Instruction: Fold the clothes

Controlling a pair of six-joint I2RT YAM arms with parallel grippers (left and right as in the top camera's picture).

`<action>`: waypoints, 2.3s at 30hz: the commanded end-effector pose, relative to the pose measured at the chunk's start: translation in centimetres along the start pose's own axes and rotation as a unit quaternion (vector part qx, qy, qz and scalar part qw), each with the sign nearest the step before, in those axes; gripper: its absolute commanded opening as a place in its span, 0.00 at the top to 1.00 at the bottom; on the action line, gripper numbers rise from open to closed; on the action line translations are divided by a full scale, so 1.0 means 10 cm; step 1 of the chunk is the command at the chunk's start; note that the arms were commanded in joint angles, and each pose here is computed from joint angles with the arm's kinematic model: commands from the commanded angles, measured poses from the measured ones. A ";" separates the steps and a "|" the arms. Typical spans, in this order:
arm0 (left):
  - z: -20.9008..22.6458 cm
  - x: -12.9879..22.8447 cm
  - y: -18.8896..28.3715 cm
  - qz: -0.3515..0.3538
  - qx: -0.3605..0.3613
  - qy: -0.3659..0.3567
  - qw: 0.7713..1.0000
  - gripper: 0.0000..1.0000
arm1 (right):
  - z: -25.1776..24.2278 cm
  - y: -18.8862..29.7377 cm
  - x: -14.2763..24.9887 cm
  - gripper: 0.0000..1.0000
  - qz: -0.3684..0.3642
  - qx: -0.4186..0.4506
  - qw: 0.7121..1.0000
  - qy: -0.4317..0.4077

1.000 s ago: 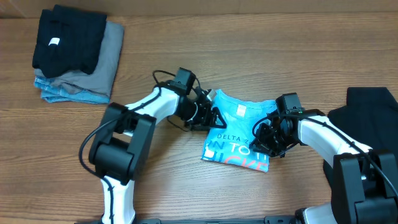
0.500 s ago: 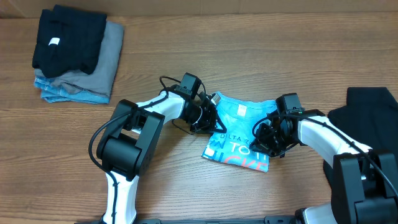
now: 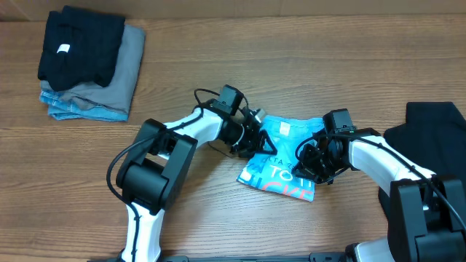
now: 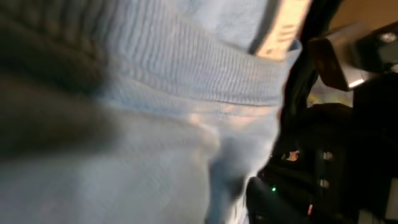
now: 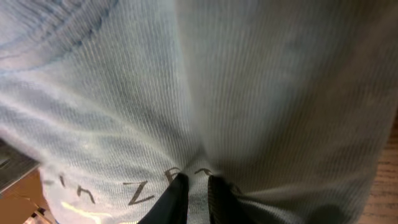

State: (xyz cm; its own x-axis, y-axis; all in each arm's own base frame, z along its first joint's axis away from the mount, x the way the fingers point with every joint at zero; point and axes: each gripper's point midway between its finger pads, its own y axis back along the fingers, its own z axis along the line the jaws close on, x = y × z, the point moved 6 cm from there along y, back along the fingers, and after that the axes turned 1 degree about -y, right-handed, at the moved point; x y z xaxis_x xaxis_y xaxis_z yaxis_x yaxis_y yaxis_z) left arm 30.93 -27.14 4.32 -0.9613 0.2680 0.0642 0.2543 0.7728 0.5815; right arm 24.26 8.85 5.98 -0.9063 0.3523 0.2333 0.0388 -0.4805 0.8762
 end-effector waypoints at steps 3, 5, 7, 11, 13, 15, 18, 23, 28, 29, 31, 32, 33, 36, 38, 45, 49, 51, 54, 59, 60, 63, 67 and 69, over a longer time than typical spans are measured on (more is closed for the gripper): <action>0.41 0.16 -0.28 0.015 -0.096 0.038 0.995 0.92 | -0.05 -0.04 0.04 0.86 0.006 0.009 1.000 -0.005; 0.39 0.17 -0.28 0.019 -0.089 0.039 0.995 0.96 | -0.06 -0.03 0.05 0.88 0.009 0.011 1.000 -0.007; 0.39 0.16 -0.25 0.018 -0.087 0.041 0.995 0.96 | -0.06 -0.03 0.06 0.90 0.013 0.014 1.000 -0.009; 0.30 0.06 0.03 0.004 -0.083 0.037 0.996 0.96 | 0.01 0.15 0.05 0.92 0.012 0.013 1.000 -0.002; 0.18 -0.04 0.34 -0.015 -0.082 0.019 0.996 0.96 | 0.12 0.33 0.03 0.91 0.000 0.006 1.000 0.027; 0.02 -0.15 0.71 -0.045 -0.079 -0.008 0.996 0.96 | 0.24 0.53 0.02 0.91 -0.015 -0.003 0.998 0.057; -0.22 -0.29 1.26 -0.098 -0.076 -0.041 0.991 0.96 | 0.44 0.83 0.01 0.90 -0.044 -0.017 0.995 0.091; -0.50 -0.41 1.91 -0.169 -0.076 -0.076 0.980 0.96 | 0.66 1.16 -0.01 0.90 -0.082 -0.037 0.989 0.114; -0.66 -0.57 2.52 -0.241 -0.081 -0.095 0.962 0.96 | 0.72 1.24 -0.01 0.90 -0.090 -0.042 0.989 0.114; -0.68 -0.61 2.68 -0.260 -0.084 -0.099 0.957 0.96 | 0.71 1.24 -0.01 0.90 -0.088 -0.041 0.989 0.113; -0.73 -0.67 3.12 -0.313 -0.095 -0.110 0.939 0.96 | 0.70 1.24 0.00 0.90 -0.085 -0.039 0.989 0.111; -0.72 -0.68 3.24 -0.329 -0.102 -0.109 0.932 0.96 | 0.70 1.24 0.01 0.90 -0.083 -0.039 0.990 0.110; -0.72 -0.69 3.45 -0.354 -0.111 -0.106 0.923 0.96 | 0.70 1.24 0.01 0.90 -0.082 -0.038 0.990 0.110; -0.67 -0.65 4.04 -0.422 -0.137 -0.103 0.890 0.96 | 0.70 1.24 0.02 0.90 -0.081 -0.038 0.990 0.109; -0.59 -0.60 4.39 -0.463 -0.147 -0.095 0.869 0.96 | 0.70 1.24 0.02 0.90 -0.081 -0.038 0.990 0.109; -0.09 -0.43 5.21 -0.569 -0.182 -0.024 0.801 0.96 | 0.70 1.24 0.02 0.90 -0.081 -0.038 0.990 0.108; 0.20 -0.48 5.44 -0.607 -0.189 0.012 0.772 0.96 | 0.69 1.23 0.02 0.90 -0.080 -0.037 0.990 0.106; 0.39 -0.53 5.50 -0.622 -0.196 0.039 0.757 0.96 | 0.69 1.23 0.03 0.90 -0.077 -0.036 0.991 0.105; 0.67 -0.63 5.53 -0.637 -0.204 0.084 0.738 0.96 | 0.67 1.23 0.04 0.90 -0.073 -0.033 0.991 0.103; 0.99 -0.77 5.57 -0.664 -0.208 0.123 0.707 0.96 | 0.65 1.22 0.08 0.90 -0.065 -0.029 0.993 0.096; 1.03 -0.80 5.59 -0.670 -0.210 0.128 0.701 0.96 | 0.65 1.22 0.08 0.90 -0.063 -0.028 0.993 0.095; 1.09 -0.83 5.63 -0.683 -0.211 0.134 0.687 0.96 | 0.64 1.22 0.09 0.90 -0.060 -0.026 0.994 0.093; 1.17 -0.83 5.64 -0.689 -0.229 0.148 0.672 0.96 | 0.64 1.22 0.10 0.90 -0.059 -0.026 0.994 0.092; 1.19 -0.82 5.63 -0.685 -0.232 0.153 0.673 0.96 | 0.64 1.22 0.10 0.90 -0.059 -0.026 0.994 0.092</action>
State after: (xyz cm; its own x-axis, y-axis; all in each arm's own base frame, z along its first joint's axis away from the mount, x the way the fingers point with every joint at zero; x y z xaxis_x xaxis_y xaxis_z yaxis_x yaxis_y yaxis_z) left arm 54.37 20.46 25.74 -0.3041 -0.6956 -0.6509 -0.8834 -0.0498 0.4660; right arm 26.13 8.47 18.62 -0.9637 0.2549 0.0794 -0.0559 -0.4835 0.8735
